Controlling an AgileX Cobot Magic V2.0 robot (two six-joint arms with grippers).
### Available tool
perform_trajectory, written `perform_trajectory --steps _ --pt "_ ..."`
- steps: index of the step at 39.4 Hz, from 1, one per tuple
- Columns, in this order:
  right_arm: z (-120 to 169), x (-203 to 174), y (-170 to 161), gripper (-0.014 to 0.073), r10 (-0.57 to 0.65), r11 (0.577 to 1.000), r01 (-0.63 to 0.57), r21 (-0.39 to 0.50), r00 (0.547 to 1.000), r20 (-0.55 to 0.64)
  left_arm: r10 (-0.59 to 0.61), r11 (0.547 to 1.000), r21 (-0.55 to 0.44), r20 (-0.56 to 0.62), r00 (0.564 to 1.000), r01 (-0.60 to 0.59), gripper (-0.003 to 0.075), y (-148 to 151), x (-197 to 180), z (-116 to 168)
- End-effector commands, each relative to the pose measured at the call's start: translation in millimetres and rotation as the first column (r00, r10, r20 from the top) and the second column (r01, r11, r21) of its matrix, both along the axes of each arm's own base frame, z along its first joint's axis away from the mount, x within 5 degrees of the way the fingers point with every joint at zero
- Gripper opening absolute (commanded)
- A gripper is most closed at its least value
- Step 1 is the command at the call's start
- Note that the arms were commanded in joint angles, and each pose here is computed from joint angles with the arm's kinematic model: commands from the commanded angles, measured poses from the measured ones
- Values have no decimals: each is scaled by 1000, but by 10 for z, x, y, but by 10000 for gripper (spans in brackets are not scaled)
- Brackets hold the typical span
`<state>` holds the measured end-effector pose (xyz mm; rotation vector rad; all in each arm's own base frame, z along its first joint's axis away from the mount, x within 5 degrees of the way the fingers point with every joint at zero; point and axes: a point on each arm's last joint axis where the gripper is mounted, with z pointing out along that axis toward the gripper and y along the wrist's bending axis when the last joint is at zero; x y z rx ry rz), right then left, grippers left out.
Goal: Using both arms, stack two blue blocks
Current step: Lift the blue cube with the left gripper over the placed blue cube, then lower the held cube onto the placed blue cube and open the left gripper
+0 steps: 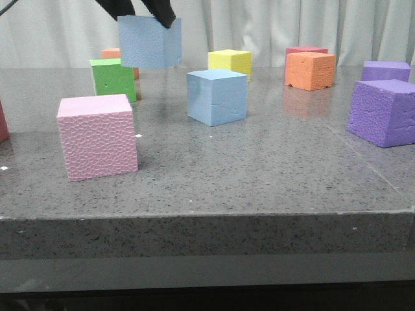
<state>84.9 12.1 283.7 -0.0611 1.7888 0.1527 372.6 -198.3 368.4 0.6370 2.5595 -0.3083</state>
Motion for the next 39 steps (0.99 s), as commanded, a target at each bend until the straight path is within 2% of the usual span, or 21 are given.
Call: perform_trajectory --steps 1,7,22,29,39 --pt "141 20 -10 -66 -13 1000 12 6 996 91 -2 995 -95 77 997 10 277 20 -147 358" --pt "141 20 -10 -66 -13 1000 12 6 996 91 -25 994 -108 90 996 35 277 -79 -189 368" --pt "137 19 -9 -66 -12 1000 12 5 996 86 -112 975 -161 238 965 153 277 -477 -321 463" --pt "137 19 -9 -66 -12 1000 12 5 996 86 -106 980 -139 263 959 146 277 -466 -295 461" --pt "137 19 -9 -66 -12 1000 12 5 996 86 -95 977 -155 287 953 144 277 -474 -270 475"
